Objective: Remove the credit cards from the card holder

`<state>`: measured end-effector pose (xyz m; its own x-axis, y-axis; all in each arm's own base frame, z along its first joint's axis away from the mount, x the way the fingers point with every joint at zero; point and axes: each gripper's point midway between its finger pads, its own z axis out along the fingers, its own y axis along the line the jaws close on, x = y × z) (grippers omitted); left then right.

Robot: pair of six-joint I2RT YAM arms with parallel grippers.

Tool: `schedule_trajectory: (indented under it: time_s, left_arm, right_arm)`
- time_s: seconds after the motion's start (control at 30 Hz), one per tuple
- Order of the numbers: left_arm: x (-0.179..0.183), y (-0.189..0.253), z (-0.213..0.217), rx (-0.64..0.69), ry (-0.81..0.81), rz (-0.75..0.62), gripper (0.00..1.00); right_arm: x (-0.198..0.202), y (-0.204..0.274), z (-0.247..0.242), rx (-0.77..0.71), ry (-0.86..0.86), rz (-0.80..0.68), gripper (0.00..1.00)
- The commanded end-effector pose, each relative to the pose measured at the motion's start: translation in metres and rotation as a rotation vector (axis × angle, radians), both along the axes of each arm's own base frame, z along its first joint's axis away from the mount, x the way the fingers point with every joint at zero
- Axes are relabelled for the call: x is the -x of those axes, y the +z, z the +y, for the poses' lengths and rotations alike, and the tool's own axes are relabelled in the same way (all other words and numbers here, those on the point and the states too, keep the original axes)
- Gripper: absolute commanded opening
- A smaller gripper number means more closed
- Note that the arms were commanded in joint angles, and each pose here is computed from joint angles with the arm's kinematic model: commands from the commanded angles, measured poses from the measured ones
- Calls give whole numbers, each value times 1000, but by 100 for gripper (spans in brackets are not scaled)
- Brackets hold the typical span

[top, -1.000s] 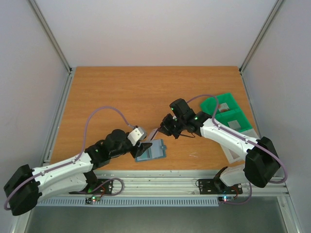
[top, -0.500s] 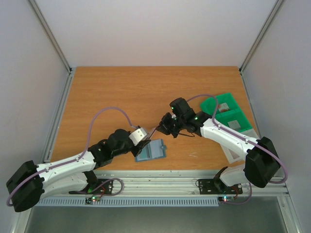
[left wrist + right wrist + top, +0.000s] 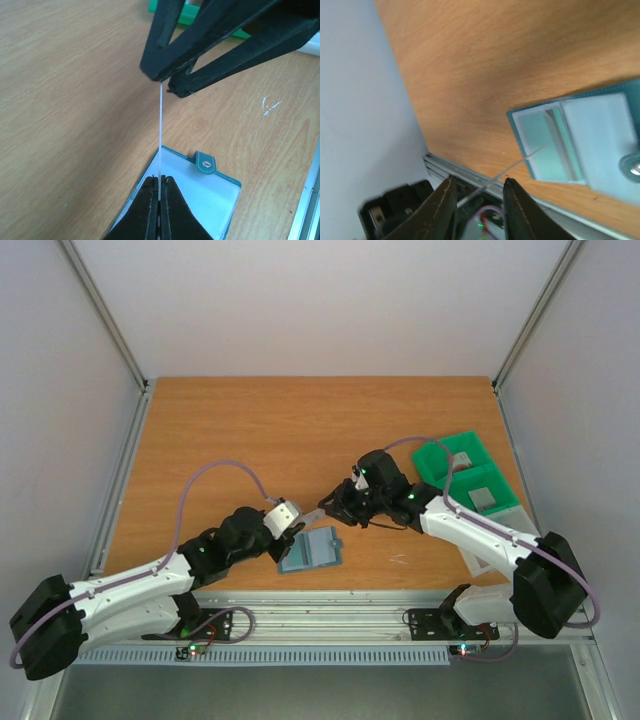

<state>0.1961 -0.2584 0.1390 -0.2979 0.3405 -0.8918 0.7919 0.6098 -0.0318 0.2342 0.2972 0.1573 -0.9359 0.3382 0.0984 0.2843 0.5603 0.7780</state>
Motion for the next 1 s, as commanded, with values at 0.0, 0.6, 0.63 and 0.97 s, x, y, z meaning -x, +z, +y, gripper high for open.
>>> schedule_trajectory:
  time_s: [0.0, 0.6, 0.63, 0.97]
  left_arm:
    - [0, 22, -9, 98, 11, 46, 0]
    - [36, 84, -28, 422, -128, 524, 0]
    - [39, 87, -30, 446, -130, 567, 1]
    - [57, 133, -33, 656, -237, 654, 0]
  right_arm:
    - [7, 25, -4, -15, 147, -268, 30]
    - [58, 73, -56, 9, 286, -675, 56]
    - [61, 74, -57, 4, 283, -674, 56]
    - [81, 86, -51, -155, 294, -622, 56]
